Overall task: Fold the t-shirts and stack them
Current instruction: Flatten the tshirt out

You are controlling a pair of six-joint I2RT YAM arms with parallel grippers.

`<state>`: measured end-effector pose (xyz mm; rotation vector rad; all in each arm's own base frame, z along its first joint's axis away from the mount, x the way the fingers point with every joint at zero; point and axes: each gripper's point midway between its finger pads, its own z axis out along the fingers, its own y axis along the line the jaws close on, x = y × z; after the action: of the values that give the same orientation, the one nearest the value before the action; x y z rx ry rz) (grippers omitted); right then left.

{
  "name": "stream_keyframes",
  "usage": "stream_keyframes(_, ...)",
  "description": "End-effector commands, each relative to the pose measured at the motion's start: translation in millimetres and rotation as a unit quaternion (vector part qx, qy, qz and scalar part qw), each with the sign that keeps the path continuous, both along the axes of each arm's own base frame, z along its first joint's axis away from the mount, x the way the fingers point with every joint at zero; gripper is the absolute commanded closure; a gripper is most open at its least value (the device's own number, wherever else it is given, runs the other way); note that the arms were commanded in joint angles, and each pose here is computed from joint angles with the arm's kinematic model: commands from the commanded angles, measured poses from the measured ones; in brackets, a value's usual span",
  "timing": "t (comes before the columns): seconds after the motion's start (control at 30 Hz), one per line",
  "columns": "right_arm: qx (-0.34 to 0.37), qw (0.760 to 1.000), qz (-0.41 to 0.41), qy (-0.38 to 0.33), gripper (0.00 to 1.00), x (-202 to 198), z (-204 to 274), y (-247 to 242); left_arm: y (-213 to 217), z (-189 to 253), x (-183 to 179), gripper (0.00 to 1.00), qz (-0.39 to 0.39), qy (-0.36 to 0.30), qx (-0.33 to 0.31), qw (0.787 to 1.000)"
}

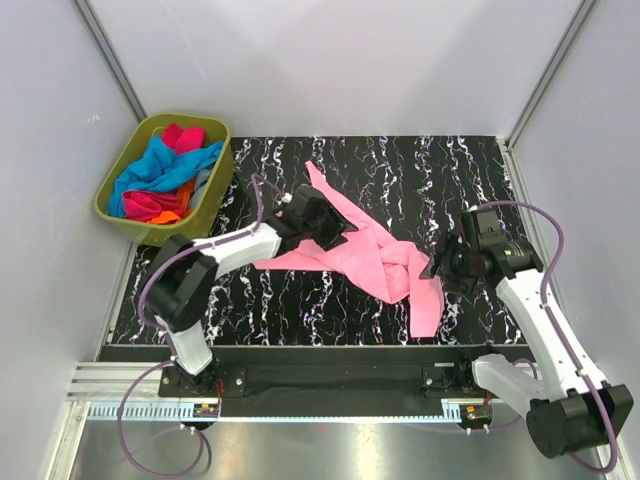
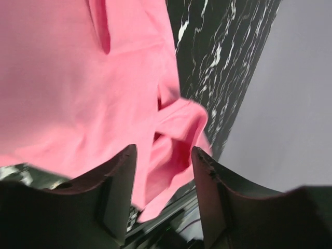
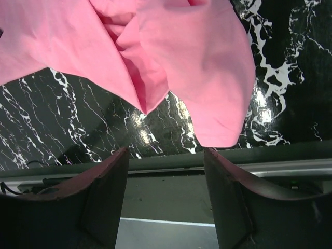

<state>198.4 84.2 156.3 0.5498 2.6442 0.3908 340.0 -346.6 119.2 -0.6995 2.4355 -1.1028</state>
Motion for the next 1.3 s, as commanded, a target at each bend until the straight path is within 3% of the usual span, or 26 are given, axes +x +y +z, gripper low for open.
stream_keyframes(0.0, -0.013, 0.999, -0.030, -0.007, 0.34, -8.1, 5.0, -10.0, -5.3, 3.6, 38.7, 0.51, 0.131, 0.010, -0.037, 0.991)
stream_keyframes(0.27, -0.023, 0.999, -0.026, -0.017, 0.34, -10.0, 15.4, -14.0, 3.4, -31.2, 58.5, 0.50, 0.227, 0.064, -0.034, 0.971)
stream_keyframes(0.97, -0.025, 0.999, -0.020, 0.005, 0.34, -12.9, -0.1, -12.9, -5.1, -69.0, 88.4, 0.57, 0.248, 0.088, -0.029, 0.964)
stream_keyframes(1.13, -0.024, 0.999, -0.023, 0.013, 0.35, -13.6, -4.5, -12.5, -7.0, -58.7, 96.6, 0.71, 0.231, 0.061, -0.034, 0.970)
stream_keyframes(1.2, -0.023, 0.999, -0.022, 0.035, 0.34, -16.8, -16.0, -10.9, -7.5, -37.5, 103.2, 0.77, 0.205, 0.021, -0.032, 0.978)
stream_keyframes(1.23, -0.021, 0.998, -0.023, 0.046, 0.34, -18.5, -23.0, -9.7, -4.6, -27.6, 106.7, 0.97, 0.192, 0.004, -0.027, 0.981)
stream_keyframes(1.27, -0.016, 0.998, -0.019, 0.055, 0.34, -19.8, -27.4, -7.3, -2.8, -20.5, 106.0, 1.00, 0.163, -0.020, -0.008, 0.986)
